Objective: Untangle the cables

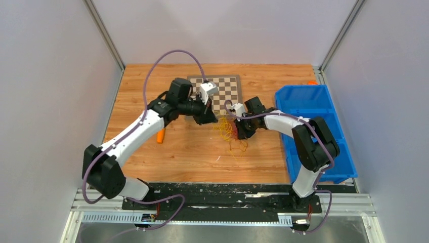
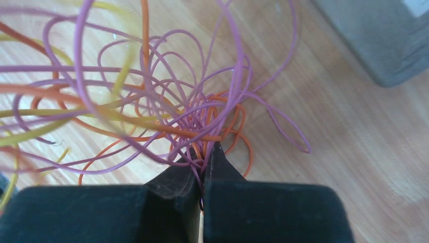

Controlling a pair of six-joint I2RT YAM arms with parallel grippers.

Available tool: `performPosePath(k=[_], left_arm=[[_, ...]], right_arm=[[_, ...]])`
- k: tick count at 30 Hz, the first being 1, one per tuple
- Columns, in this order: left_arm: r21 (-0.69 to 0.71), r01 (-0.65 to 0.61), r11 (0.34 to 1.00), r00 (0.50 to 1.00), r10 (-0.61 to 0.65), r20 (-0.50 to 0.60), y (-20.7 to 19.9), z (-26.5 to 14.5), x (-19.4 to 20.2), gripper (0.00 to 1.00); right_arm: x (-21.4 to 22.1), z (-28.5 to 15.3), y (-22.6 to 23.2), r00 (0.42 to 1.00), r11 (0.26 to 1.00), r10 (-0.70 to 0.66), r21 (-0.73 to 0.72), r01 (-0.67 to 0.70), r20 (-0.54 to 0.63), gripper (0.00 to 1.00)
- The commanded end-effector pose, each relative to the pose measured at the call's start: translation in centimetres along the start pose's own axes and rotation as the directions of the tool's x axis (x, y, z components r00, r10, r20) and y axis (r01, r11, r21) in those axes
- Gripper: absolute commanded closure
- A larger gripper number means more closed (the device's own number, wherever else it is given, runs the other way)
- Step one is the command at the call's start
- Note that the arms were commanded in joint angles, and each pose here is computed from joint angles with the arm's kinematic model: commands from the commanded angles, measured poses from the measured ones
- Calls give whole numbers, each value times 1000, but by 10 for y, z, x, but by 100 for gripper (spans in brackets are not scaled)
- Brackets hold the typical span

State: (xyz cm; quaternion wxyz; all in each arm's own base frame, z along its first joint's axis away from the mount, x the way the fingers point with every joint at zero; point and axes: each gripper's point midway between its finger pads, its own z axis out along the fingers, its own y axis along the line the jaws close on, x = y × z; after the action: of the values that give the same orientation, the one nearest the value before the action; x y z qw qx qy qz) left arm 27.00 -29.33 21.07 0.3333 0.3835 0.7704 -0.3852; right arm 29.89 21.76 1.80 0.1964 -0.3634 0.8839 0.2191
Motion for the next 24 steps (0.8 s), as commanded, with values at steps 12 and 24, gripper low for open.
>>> performPosePath(k=[12, 24], left_arm=[[-436, -144, 888, 753, 385, 534, -25, -304, -232, 100], [-761, 102, 640, 452, 652, 609, -36, -450, -313, 100]], right_arm=[[36, -10, -24, 999, 986, 2, 165, 5, -44, 100], [60, -14, -22, 996, 983, -7, 180, 22, -85, 100]])
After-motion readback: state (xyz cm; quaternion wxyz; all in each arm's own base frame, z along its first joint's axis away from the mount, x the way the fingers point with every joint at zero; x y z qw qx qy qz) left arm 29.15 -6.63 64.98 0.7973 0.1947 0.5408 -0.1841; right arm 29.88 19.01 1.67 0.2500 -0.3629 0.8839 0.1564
